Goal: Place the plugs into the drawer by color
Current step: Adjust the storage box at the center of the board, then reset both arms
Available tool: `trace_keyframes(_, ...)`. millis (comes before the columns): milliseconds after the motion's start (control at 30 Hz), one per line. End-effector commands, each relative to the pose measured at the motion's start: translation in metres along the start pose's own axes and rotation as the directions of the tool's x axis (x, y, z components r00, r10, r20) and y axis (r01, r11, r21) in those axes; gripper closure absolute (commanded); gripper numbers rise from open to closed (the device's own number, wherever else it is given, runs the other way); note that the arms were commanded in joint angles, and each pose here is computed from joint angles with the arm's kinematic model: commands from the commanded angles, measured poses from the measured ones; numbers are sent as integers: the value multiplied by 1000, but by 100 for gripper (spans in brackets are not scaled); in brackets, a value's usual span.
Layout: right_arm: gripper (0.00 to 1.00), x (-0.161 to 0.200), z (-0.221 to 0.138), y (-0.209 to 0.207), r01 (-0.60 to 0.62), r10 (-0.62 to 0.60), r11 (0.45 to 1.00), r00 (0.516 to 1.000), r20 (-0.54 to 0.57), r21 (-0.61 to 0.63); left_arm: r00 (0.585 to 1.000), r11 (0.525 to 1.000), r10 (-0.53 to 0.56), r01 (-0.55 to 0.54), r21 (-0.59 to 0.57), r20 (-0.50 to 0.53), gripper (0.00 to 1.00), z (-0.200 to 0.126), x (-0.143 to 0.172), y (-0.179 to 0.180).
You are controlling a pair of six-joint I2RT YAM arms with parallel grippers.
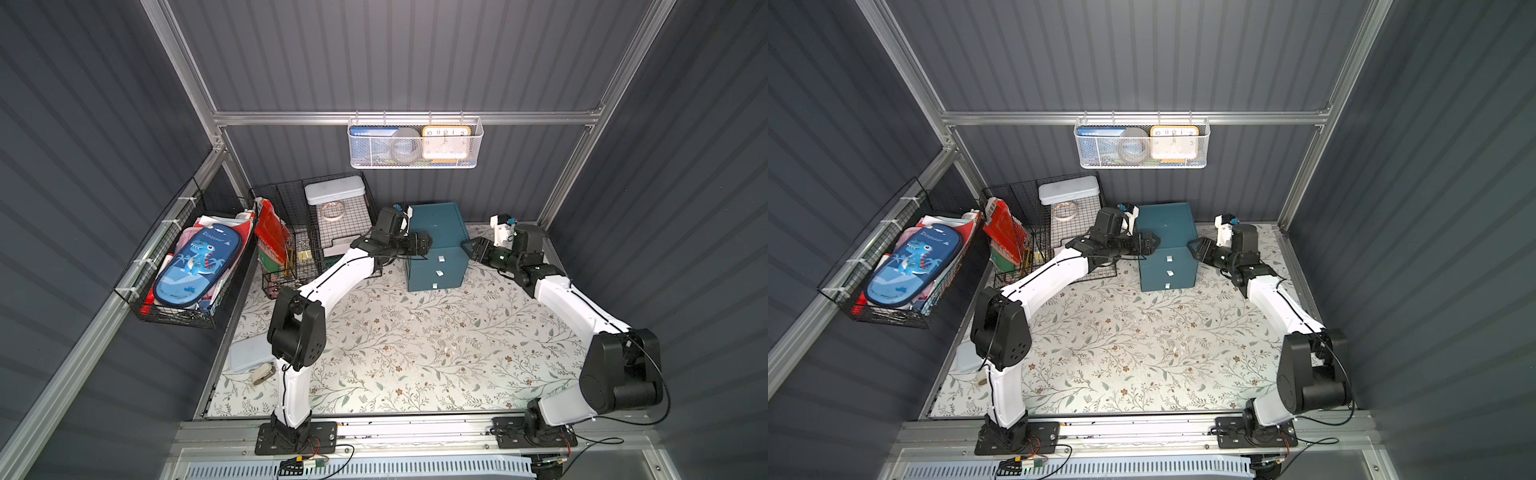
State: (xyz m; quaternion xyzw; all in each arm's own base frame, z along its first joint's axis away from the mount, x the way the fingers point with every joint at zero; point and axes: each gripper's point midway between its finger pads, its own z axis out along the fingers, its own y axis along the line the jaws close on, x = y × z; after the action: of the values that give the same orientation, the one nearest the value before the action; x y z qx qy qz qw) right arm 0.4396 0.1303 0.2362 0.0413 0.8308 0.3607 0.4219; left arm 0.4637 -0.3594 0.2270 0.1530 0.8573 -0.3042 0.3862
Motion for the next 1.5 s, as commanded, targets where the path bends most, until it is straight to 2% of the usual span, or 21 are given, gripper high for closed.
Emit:
trace_keyframes(0,40,18,-2,35,-11,2,990,998,-62,-140,997,999,4,-1,43,-82,7,14,28,-8)
trace_keyframes(267,41,33,-5,38,0,-8,993,998,-63,-117,997,999,27,-24,42,-71,6,9,25,-9)
trace_keyframes(400,30,11,-52,13,102,-107,988,994,38,116,993,994,107,-107,9,47,5,-53,-12,-30)
trace_keyframes(467,17,5,-89,-9,130,-168,937,981,93,323,975,984,171,-161,-77,142,2,-96,-25,-26)
trace_keyframes(500,6,9,-101,-27,135,-199,902,973,117,410,953,969,224,-197,-147,205,1,-122,-31,-21)
trace_keyframes(533,1,12,-105,-41,177,-273,869,950,150,462,925,957,262,-212,-200,276,1,-146,-25,-13)
trace_keyframes(600,1,22,-116,-75,169,-352,801,909,224,575,861,940,321,-238,-246,395,1,-183,0,0)
trace_keyframes(633,1,31,-119,-91,128,-360,785,891,278,606,807,927,320,-159,-339,497,1,-206,6,22)
trace_keyframes(667,1,34,-122,-97,106,-379,788,860,342,606,774,906,333,-105,-410,538,1,-218,26,45)
trace_keyframes(733,1,39,-133,-95,183,-508,776,749,425,604,679,826,424,-18,-564,599,8,-249,62,89)
trace_keyframes(767,1,45,-135,-97,209,-540,762,727,424,613,695,791,494,-111,-601,522,5,-242,75,99)
trace_keyframes(800,1,54,-130,-109,211,-539,741,754,377,638,725,759,527,-169,-629,442,5,-233,90,122)
trace_keyframes(867,1,70,-116,-139,224,-519,683,819,246,695,766,728,495,-108,-677,410,3,-231,101,162)
trace_keyframes(933,1,73,-113,-145,223,-571,679,760,312,699,771,714,545,-220,-665,329,4,-210,101,184)
trace_keyframes(967,1,74,-114,-151,207,-584,672,738,337,711,786,728,511,-181,-662,347,3,-207,101,206)
trace_keyframes(1067,1,75,-103,-178,161,-535,702,762,364,694,759,756,523,-203,-623,388,1,-200,90,222)
trace_keyframes(1133,1,76,-95,-176,196,-521,726,783,340,659,760,788,448,-86,-610,472,1,-213,88,242)
trace_keyframes(1200,1,73,-89,-179,203,-495,744,808,321,637,761,782,417,-22,-623,497,1,-216,97,259)
trace_keyframes(1300,1,67,-73,-188,201,-456,744,849,265,637,774,752,425,-12,-659,470,1,-207,106,271)
trace_keyframes(1433,1,63,-69,-200,169,-393,763,888,240,624,800,752,419,-40,-658,430,1,-187,96,274)
trace_keyframes(1467,1,63,-68,-200,172,-395,762,887,238,624,823,755,385,-21,-655,417,1,-181,94,281)
